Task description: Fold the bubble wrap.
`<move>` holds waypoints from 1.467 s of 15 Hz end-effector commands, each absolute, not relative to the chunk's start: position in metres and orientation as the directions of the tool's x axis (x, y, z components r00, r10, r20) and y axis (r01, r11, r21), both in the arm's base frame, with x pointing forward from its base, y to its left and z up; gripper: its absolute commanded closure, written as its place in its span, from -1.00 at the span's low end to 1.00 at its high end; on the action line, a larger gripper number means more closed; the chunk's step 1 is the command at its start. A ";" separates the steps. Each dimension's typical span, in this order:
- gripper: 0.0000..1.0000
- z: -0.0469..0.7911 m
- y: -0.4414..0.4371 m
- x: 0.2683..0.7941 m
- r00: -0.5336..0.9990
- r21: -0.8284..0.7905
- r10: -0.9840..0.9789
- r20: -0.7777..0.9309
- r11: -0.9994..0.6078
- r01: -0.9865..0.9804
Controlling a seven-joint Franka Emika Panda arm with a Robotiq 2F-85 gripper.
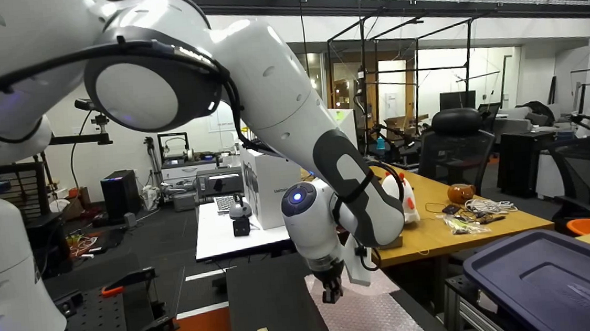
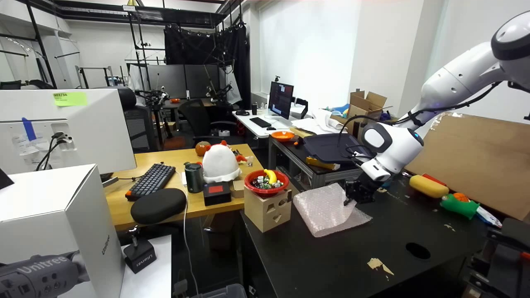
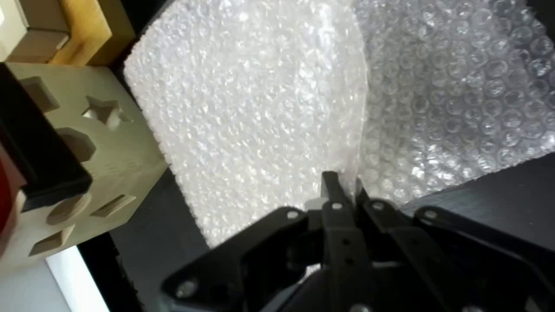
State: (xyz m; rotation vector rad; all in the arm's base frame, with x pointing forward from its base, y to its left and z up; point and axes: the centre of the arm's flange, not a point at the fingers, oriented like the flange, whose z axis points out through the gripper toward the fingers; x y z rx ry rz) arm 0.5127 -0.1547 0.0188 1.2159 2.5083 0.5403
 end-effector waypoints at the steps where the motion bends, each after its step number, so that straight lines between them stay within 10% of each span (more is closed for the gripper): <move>1: 0.98 0.021 -0.163 0.508 -0.564 0.380 0.817 -0.122 0.564 0.734; 3: 0.98 0.017 -0.170 0.509 -0.558 0.328 0.818 -0.139 0.570 0.753; 4: 0.41 0.016 -0.171 0.511 -0.564 0.289 0.811 -0.153 0.583 0.759; 14: -0.93 0.047 -0.135 0.524 -0.585 -0.091 0.725 -0.363 0.597 0.797; 22: -1.00 0.089 -0.057 0.578 -0.807 -0.137 0.329 -0.491 0.885 0.445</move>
